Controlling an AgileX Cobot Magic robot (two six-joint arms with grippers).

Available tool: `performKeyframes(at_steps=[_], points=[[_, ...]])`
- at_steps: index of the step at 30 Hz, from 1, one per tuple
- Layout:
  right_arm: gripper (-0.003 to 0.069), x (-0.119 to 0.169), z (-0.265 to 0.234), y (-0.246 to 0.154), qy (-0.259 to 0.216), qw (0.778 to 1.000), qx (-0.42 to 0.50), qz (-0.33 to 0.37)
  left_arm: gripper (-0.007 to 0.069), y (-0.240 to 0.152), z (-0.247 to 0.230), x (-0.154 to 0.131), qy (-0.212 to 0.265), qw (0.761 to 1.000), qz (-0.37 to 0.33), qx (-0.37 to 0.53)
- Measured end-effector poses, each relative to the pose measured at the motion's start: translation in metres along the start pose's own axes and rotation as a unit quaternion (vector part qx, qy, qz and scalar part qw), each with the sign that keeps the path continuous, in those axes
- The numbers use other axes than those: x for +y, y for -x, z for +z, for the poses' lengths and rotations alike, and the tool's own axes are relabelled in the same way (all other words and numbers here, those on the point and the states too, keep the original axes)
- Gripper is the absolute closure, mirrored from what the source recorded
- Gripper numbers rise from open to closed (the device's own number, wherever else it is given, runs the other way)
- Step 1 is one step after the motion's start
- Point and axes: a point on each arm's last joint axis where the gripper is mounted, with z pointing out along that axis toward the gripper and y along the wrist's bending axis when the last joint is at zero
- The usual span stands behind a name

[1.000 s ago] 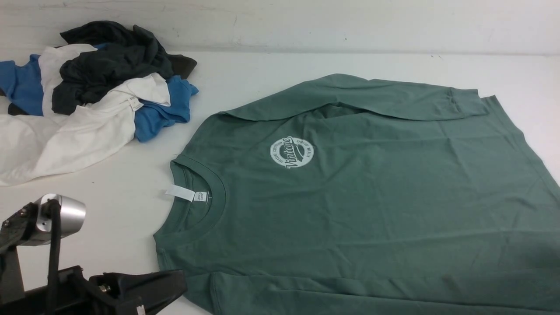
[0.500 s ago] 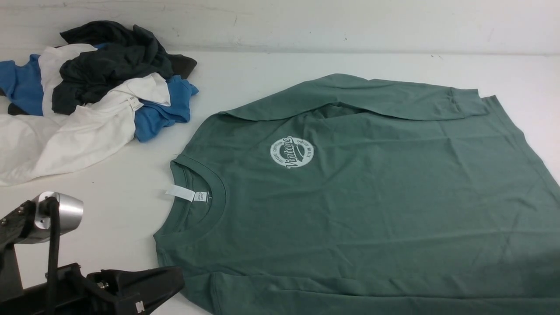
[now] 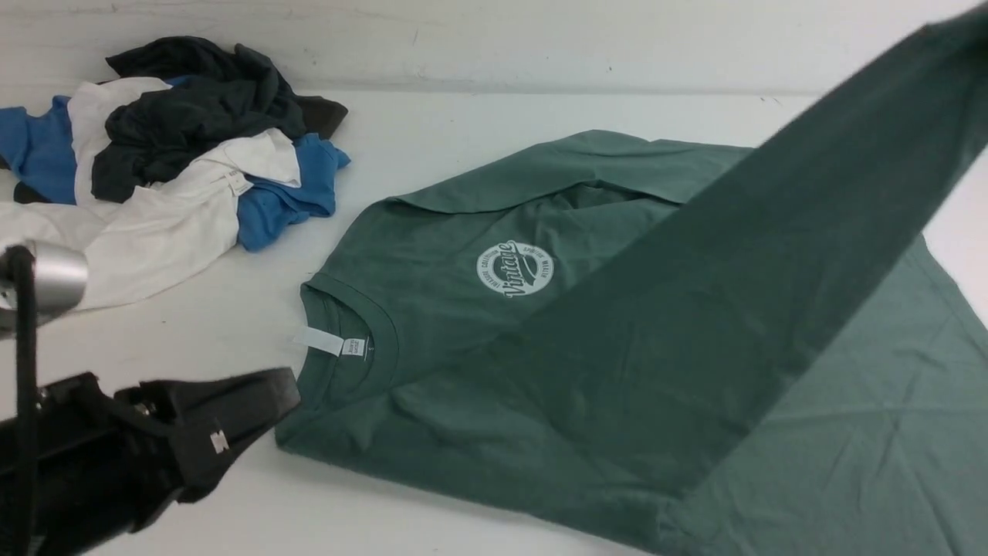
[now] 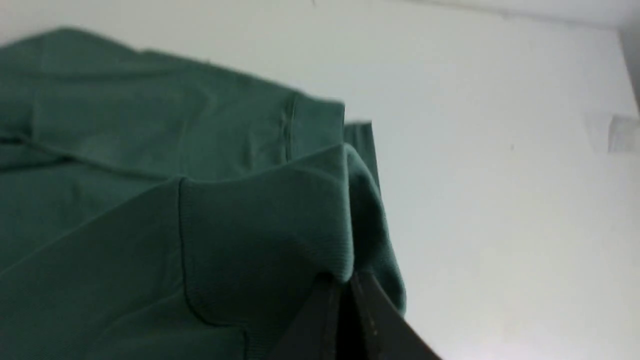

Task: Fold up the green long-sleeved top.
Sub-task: Drag the cuff with your right arm and place it in the center of the right edge of the fabric, then hold the cuff with your right arm as far away from the cuff

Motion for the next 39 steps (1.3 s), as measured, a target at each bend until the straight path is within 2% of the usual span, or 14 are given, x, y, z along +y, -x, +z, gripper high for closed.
performKeyframes(at_steps=[3,7,10,12,17,18,20,23,28,29,31,33,36,39], points=[[0.0663,0.004,0.044,0.006,0.001,1.0,0.013,-0.004,0.0626,0.011,0.0,-0.007,-0.006,1.0,0.011,-0.01],[0.0653,0.016,0.121,-0.016,0.007,0.996,0.083,-0.014,0.0626,0.015,0.006,-0.007,-0.003,1.0,0.007,-0.002],[0.0622,0.021,0.159,-0.032,0.005,0.993,0.114,-0.019,0.0626,0.015,0.011,-0.004,0.003,1.0,0.002,0.007],[0.0538,0.025,0.199,-0.054,-0.007,0.988,0.152,-0.036,0.0626,0.014,0.017,0.0,0.01,1.0,-0.005,0.021],[0.037,0.021,0.223,-0.07,-0.051,0.981,0.177,-0.06,0.0626,0.012,0.024,0.004,0.018,0.999,-0.012,0.035],[0.0306,0.015,0.222,-0.067,-0.082,0.98,0.169,-0.069,0.0626,0.012,0.027,0.006,0.022,0.999,-0.015,0.041],[0.0241,0.008,0.216,-0.054,-0.117,0.98,0.144,-0.066,0.0626,0.011,0.03,0.008,0.026,0.998,-0.019,0.046],[0.0197,0.003,0.209,-0.039,-0.135,0.983,0.115,-0.037,0.0626,0.011,0.032,0.011,0.03,0.998,-0.022,0.051],[0.0173,0.012,0.2,-0.013,-0.064,0.995,0.062,0.046,0.0626,0.01,0.036,0.013,0.035,0.997,-0.026,0.057],[0.0172,0.018,0.207,-0.01,-0.019,0.996,0.048,0.072,0.0626,0.01,0.036,0.013,0.036,0.997,-0.026,0.058],[0.017,0.02,0.214,-0.009,0.005,0.995,0.04,0.087,0.0626,0.01,0.036,0.013,0.036,0.997,-0.026,0.058],[0.017,0.022,0.245,-0.017,0.048,0.988,0.041,0.14,0.0626,0.009,0.037,0.014,0.037,0.997,-0.027,0.059],[0.0169,0.02,0.283,-0.036,0.074,0.978,0.061,0.185,0.0626,0.009,0.037,0.014,0.037,0.997,-0.027,0.061],[0.0169,0.015,0.305,-0.051,0.078,0.973,0.074,0.204,0.0626,0.009,0.037,0.014,0.037,0.997,-0.027,0.061]])
